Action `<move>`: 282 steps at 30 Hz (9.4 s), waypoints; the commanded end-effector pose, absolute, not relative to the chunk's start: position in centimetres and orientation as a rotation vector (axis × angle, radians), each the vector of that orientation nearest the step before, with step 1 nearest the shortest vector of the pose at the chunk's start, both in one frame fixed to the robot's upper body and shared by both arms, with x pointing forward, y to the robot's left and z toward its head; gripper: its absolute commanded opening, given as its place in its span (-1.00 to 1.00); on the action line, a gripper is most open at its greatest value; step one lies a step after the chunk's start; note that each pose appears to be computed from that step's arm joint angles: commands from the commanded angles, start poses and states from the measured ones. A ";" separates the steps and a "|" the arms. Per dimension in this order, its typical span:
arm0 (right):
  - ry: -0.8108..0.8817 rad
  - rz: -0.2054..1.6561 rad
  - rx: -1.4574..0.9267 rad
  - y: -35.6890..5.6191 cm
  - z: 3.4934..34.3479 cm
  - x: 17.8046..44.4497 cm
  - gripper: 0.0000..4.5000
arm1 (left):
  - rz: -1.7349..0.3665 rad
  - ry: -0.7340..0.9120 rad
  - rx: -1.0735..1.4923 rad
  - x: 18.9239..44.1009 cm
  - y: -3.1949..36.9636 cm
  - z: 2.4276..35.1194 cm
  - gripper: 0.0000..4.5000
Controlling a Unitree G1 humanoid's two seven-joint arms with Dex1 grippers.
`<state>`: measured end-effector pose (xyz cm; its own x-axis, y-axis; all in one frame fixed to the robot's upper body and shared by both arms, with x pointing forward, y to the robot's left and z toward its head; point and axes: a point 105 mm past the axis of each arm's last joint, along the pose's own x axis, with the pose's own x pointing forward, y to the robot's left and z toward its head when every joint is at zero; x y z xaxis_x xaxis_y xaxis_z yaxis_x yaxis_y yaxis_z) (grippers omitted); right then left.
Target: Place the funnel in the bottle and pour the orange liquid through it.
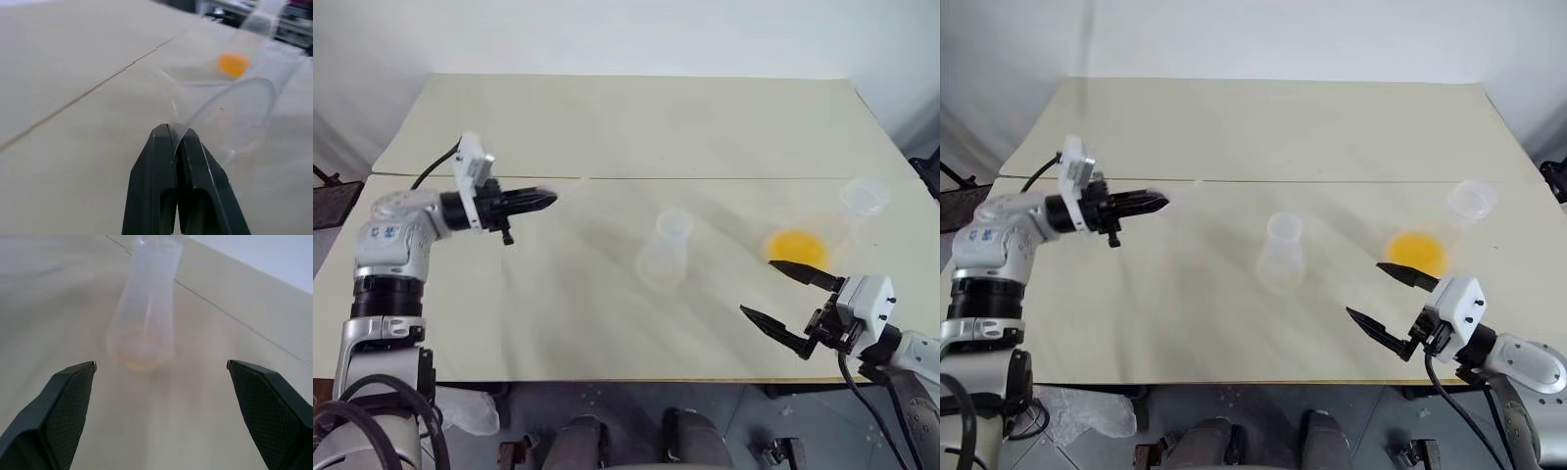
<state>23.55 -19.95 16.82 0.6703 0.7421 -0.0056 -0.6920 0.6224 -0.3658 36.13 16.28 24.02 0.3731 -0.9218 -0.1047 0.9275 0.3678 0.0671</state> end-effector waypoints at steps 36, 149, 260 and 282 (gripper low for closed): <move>-0.175 0.746 -0.351 -18.9 17.6 22.3 1.00 | -1.115 0.203 0.324 35.6 16.7 13.7 0.53; -0.159 0.751 -0.380 -19.9 17.0 22.6 1.00 | -1.064 0.183 0.198 32.6 14.4 13.6 0.45; -0.239 0.648 -0.318 -19.3 18.9 22.2 1.00 | -1.782 -0.475 1.285 33.7 3.7 28.9 -0.99; -0.229 0.647 -0.325 -19.4 18.4 22.5 1.00 | -1.783 -0.563 1.504 33.2 3.3 28.9 -0.99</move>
<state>22.77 -19.53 17.84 0.7849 0.6139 0.0839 -0.5547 0.7566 -0.3462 34.04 3.08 28.16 -0.0339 -0.8166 -0.5762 0.3219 -0.5547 0.7673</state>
